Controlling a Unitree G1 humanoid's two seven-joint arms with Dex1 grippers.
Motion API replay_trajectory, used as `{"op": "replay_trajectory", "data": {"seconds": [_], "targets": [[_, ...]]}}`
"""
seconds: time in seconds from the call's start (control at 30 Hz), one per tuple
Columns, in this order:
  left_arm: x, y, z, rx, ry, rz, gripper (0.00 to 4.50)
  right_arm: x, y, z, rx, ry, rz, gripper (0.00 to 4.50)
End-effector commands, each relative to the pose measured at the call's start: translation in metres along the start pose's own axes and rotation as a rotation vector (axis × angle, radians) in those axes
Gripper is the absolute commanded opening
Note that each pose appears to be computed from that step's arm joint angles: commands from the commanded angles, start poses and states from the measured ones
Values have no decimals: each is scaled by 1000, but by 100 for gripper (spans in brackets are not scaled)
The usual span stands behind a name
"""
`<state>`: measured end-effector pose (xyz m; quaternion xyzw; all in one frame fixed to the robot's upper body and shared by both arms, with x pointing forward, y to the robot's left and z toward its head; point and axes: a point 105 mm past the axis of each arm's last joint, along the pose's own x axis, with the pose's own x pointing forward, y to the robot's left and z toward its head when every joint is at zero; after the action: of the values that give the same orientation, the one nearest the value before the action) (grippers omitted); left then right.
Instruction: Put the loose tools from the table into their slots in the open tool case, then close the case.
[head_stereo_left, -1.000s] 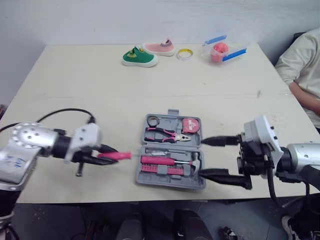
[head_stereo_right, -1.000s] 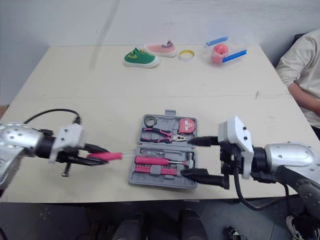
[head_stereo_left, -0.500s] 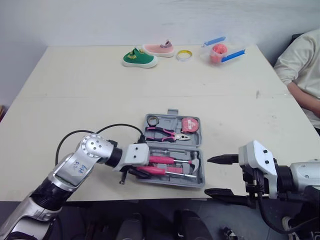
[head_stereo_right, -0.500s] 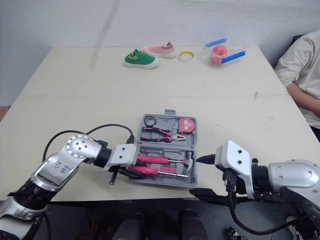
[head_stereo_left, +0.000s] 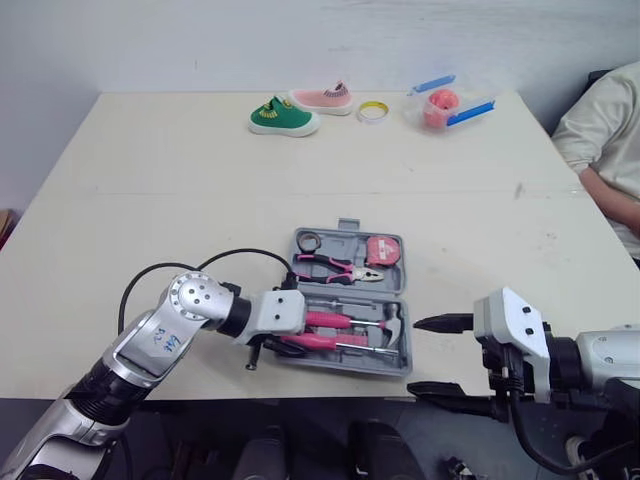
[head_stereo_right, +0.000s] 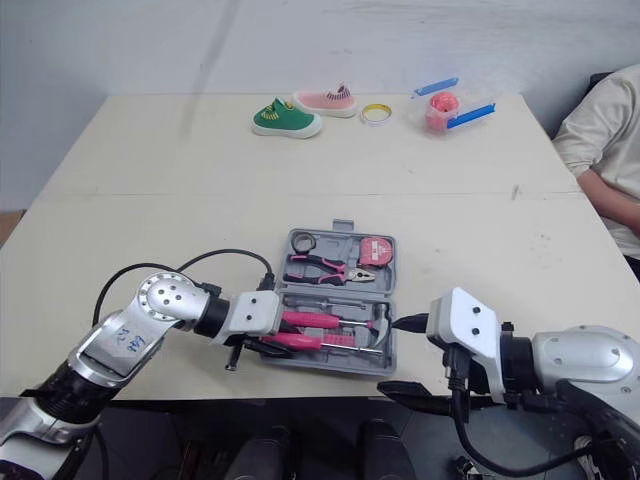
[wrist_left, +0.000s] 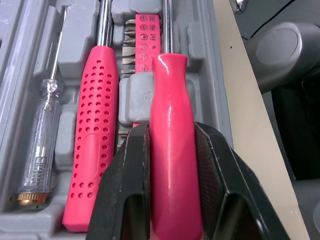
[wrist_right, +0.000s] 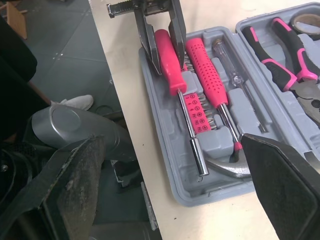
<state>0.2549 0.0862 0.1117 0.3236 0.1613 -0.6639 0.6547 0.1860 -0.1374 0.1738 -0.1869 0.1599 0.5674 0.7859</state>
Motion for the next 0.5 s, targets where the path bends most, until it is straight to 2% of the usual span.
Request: {"op": "replay_trajectory", "data": {"seconds": [0.03,0.23,0.3,0.33,0.43,0.5], "targets": [[5,-8,-1,-27,-1,-38,55,1,1,2,-26,-9,11,450],[6,-9,-3,-53,12,-43,55,4,2,1,-31,-9,24,450],[6,-9,-4,-80,12,-42,162,5,1,0,-33,-10,20,450],[5,-9,-3,-99,4,-42,192,6,0,0,-32,-10,19,450],[-5,-5,4,-130,-18,-23,327,6,2,-1,-32,-10,22,450],[-19,-8,19,-151,-88,-62,399,6,3,-2,-26,-11,20,450]]}}
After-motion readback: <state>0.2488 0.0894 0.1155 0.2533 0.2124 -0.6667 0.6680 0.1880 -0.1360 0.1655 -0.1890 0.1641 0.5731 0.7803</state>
